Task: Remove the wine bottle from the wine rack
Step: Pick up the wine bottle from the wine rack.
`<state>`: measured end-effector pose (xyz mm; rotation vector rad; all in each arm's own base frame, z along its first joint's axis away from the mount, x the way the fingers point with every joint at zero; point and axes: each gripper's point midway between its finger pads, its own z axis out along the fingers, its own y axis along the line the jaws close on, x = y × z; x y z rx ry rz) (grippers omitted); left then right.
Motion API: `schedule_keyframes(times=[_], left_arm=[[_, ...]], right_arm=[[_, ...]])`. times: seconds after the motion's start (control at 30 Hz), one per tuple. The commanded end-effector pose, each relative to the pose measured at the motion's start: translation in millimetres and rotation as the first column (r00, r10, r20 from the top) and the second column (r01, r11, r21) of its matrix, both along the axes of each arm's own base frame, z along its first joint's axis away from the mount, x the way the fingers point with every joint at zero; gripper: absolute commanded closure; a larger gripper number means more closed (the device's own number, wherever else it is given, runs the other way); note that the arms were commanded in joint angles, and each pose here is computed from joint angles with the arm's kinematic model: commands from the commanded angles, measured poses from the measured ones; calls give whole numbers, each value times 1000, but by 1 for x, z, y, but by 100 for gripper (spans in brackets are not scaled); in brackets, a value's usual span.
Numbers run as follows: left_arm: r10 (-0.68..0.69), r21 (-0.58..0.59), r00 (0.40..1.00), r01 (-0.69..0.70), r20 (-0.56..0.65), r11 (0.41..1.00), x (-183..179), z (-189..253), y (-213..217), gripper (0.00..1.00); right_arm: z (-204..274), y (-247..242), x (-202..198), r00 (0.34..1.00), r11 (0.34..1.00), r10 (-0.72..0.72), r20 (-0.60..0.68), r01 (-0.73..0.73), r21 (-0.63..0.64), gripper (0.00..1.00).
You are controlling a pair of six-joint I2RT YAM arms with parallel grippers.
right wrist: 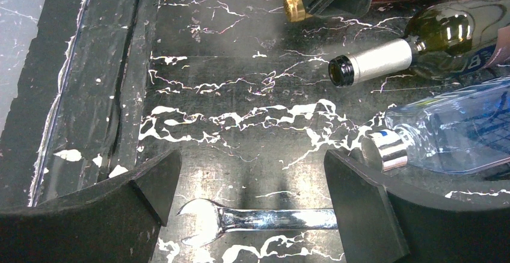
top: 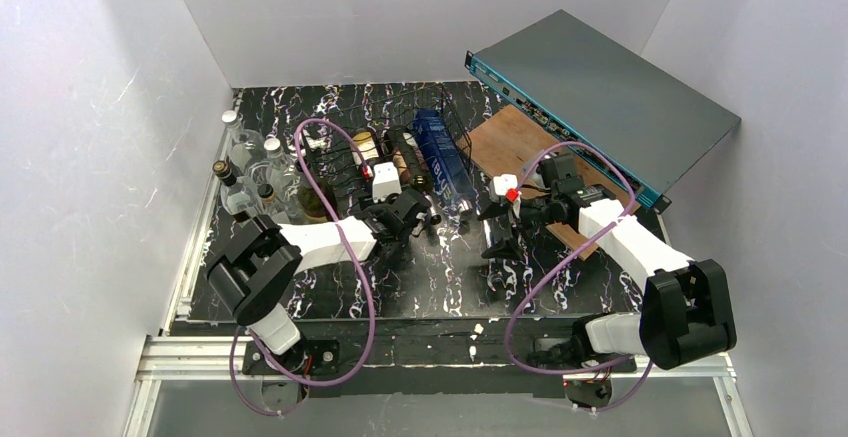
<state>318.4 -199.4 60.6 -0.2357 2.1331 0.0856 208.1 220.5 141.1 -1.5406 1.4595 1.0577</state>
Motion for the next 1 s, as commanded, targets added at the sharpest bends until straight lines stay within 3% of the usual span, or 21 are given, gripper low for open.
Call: schedule_keyframes(times=[0.0, 0.97], left_arm=[[56, 8, 998, -57, 34, 998, 8, -2, 11, 40], [110, 8, 994, -109, -22, 994, 18, -36, 18, 48]], right_arm=[[2, -1, 0, 1000, 1000, 11, -6, -11, -1, 2], [-1, -2, -1, 1000, 1000, 18, -7, -18, -11, 2]])
